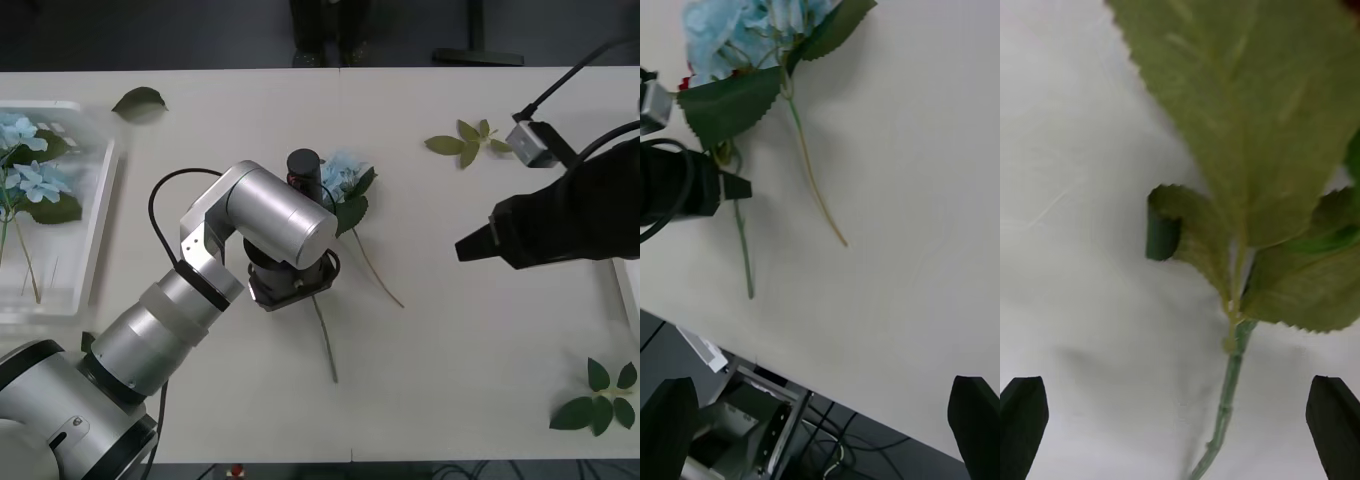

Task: Place the red flowers into the right box and the blue flowers into the left box. If a person shows an open palm, hand one flower to the person first, then continue sorting.

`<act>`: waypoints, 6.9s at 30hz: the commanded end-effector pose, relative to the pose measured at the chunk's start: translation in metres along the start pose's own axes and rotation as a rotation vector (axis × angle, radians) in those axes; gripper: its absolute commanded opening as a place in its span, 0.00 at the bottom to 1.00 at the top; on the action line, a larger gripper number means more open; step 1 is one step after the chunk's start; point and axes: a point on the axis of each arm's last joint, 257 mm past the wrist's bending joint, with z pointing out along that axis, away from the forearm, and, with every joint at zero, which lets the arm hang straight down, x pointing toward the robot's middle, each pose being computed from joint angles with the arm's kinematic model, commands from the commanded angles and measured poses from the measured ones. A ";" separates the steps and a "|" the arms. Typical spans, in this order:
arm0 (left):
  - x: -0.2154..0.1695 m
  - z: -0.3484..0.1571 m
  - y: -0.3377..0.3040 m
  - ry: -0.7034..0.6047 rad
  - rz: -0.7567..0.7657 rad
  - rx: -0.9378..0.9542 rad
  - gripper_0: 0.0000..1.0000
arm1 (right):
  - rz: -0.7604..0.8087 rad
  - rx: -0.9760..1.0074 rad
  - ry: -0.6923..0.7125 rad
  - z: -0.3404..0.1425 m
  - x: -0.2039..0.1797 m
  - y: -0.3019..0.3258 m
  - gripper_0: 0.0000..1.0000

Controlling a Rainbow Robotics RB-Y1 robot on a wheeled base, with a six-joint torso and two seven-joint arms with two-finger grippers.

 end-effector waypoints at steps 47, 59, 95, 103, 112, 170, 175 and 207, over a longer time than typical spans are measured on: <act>-0.019 -0.026 0.016 -0.103 0.194 0.004 0.00 | -0.534 -0.006 -0.282 0.016 0.069 -0.078 0.97; -0.104 -0.088 0.098 -0.261 0.547 -0.009 0.00 | -0.527 -0.007 -0.306 0.015 0.063 -0.076 0.97; -0.138 -0.100 0.110 -0.358 0.777 0.032 0.00 | -0.501 -0.008 -0.323 0.012 0.055 -0.075 0.96; -0.137 -0.100 0.112 -0.351 0.777 0.027 0.00 | -0.499 -0.009 -0.323 0.012 0.055 -0.075 0.97; -0.136 -0.100 0.111 -0.351 0.779 0.027 0.00 | -0.499 -0.007 -0.325 0.012 0.054 -0.075 0.97; 0.045 -0.228 -0.031 -0.368 1.322 0.991 0.00 | -0.497 -0.005 -0.334 0.011 0.051 -0.075 0.97; 0.071 -0.251 -0.062 -0.412 1.287 1.082 0.00 | -0.496 -0.005 -0.334 0.011 0.051 -0.075 0.97; 0.107 -0.301 -0.151 -0.496 0.910 1.371 0.00 | -0.076 -0.451 -0.427 0.022 0.020 0.059 0.97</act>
